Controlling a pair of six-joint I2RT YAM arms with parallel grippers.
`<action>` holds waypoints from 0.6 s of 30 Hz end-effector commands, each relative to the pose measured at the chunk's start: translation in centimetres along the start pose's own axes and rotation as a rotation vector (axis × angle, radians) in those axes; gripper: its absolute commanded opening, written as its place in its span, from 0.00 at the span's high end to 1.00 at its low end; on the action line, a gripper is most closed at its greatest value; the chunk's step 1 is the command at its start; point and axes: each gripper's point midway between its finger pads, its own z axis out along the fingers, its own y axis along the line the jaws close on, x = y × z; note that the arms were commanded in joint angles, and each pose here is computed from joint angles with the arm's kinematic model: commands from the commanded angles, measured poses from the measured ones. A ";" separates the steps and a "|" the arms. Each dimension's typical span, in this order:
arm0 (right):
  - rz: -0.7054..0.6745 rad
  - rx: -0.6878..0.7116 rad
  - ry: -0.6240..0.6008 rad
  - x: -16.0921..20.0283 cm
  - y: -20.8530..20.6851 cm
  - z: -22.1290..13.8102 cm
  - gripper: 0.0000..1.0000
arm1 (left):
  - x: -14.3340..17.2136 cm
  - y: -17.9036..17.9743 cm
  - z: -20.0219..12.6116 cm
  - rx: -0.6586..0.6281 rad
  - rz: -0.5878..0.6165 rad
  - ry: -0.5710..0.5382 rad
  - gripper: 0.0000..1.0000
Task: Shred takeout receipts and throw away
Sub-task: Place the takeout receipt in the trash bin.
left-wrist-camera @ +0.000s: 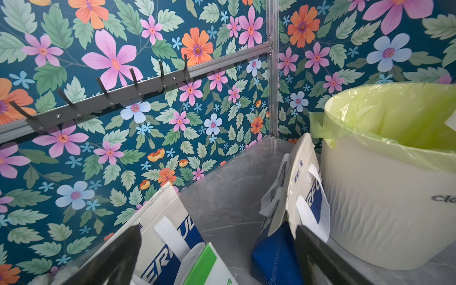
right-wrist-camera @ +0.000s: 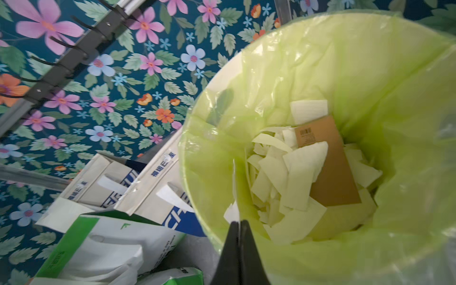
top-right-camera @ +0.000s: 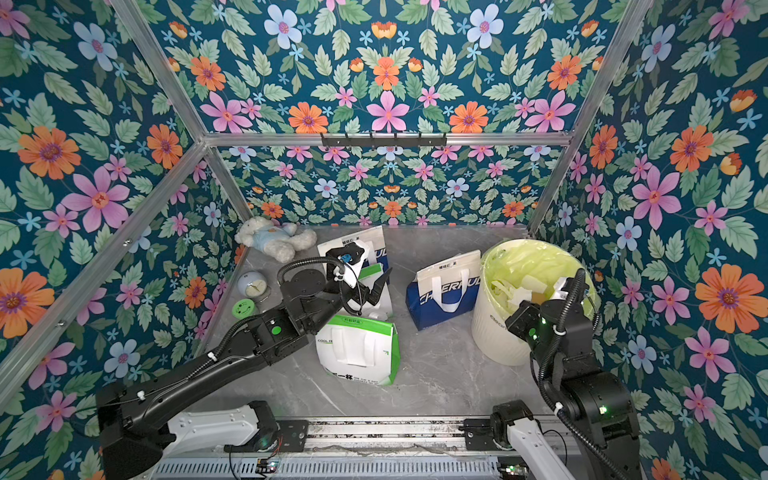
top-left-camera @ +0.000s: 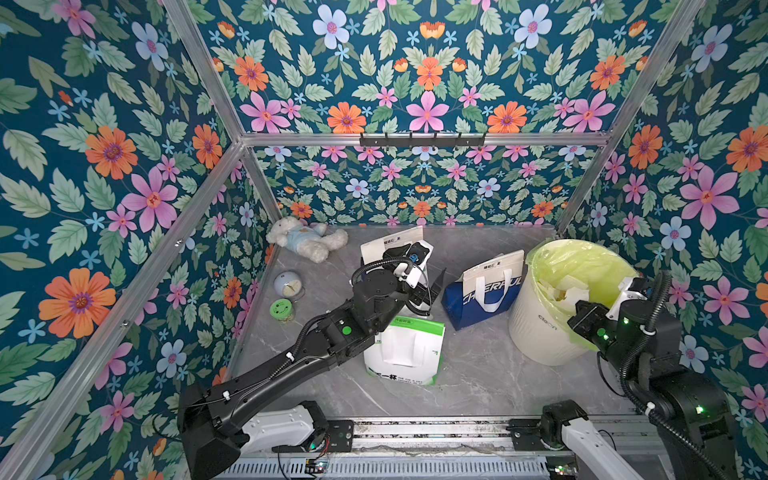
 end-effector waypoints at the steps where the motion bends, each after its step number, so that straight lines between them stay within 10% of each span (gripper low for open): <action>1: 0.023 0.102 0.012 0.1 -1.5 0.3 0.96 | 0.6 1.4 -0.4 -0.072 0.003 0.033 0.01; 7: -0.019 0.085 0.074 0.2 -0.2 0.8 0.39 | 0.7 1.6 -0.9 -0.070 0.013 0.048 0.01; 18: -0.097 -0.120 0.170 1.1 4.1 1.3 0.30 | 0.8 2.8 -2.3 -0.109 -0.006 0.076 0.04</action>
